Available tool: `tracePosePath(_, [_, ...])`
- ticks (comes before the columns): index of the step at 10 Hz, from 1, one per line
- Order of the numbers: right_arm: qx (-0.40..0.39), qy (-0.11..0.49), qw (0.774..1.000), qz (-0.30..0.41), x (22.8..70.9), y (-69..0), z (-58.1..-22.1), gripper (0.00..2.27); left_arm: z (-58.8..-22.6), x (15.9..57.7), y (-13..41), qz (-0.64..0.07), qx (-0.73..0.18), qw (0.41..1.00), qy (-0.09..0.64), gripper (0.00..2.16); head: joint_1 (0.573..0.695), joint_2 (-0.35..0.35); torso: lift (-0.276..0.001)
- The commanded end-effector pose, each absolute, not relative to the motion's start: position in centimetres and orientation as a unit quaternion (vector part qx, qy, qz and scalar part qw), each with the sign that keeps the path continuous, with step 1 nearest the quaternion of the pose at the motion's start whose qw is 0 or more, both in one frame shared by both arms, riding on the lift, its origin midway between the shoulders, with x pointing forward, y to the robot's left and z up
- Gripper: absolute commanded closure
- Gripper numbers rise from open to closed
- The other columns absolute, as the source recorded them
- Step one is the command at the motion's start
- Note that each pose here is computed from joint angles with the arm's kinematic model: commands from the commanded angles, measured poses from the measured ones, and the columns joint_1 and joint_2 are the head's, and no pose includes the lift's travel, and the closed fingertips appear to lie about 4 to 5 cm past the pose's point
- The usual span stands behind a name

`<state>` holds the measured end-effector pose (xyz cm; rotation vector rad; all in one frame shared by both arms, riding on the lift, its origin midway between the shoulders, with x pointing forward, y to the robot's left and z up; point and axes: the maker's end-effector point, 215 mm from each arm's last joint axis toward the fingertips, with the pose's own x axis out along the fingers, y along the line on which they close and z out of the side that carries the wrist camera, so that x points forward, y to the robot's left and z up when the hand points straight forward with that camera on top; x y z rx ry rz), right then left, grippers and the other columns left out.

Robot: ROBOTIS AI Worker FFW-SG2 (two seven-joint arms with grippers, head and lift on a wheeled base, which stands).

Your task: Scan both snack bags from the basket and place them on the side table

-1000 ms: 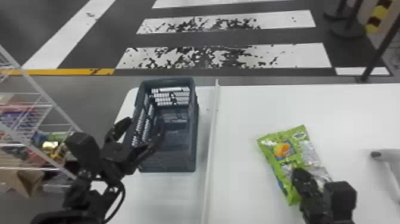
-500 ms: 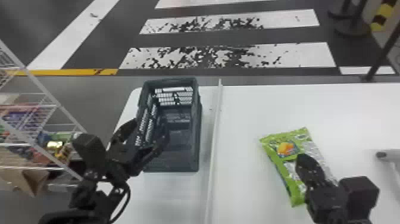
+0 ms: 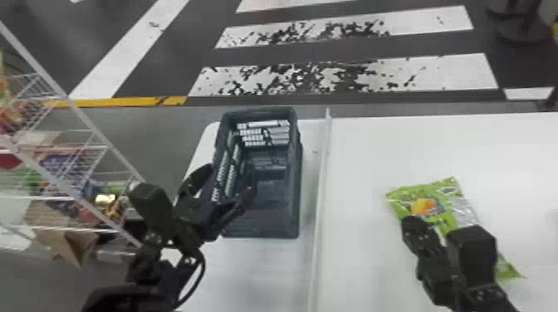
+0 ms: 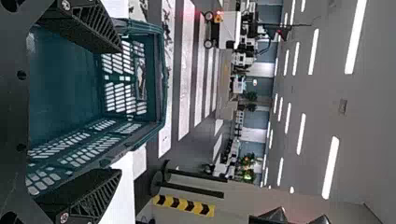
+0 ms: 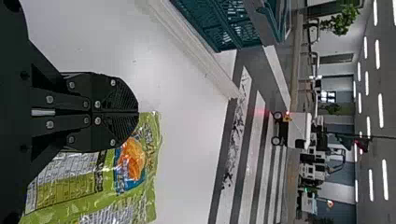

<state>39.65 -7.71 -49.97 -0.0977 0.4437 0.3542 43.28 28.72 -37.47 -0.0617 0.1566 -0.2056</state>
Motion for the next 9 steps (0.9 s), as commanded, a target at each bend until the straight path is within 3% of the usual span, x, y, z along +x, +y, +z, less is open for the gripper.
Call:
tracePosePath(1, [-0.063, 0.235, 0.952, 0.186, 39.9, -6.7, -51.0, 2.26, -37.5, 43.3, 28.7, -0.104, -0.030, 0.991, 0.078, 0.08, 0.695, 0.276, -0.074])
tracePosePath(4, [-0.095, 0.272, 0.936, 0.204, 40.8, -5.6, -54.3, 2.26, -37.7, 43.2, 28.8, -0.105, -0.028, 0.991, 0.081, 0.08, 0.695, 0.301, -0.074])
tracePosePath(9, [-0.117, 0.277, 0.934, 0.192, 43.3, -7.1, -55.1, 2.26, -37.9, 43.1, 28.6, -0.110, -0.028, 0.990, 0.087, 0.08, 0.695, 0.294, -0.074])
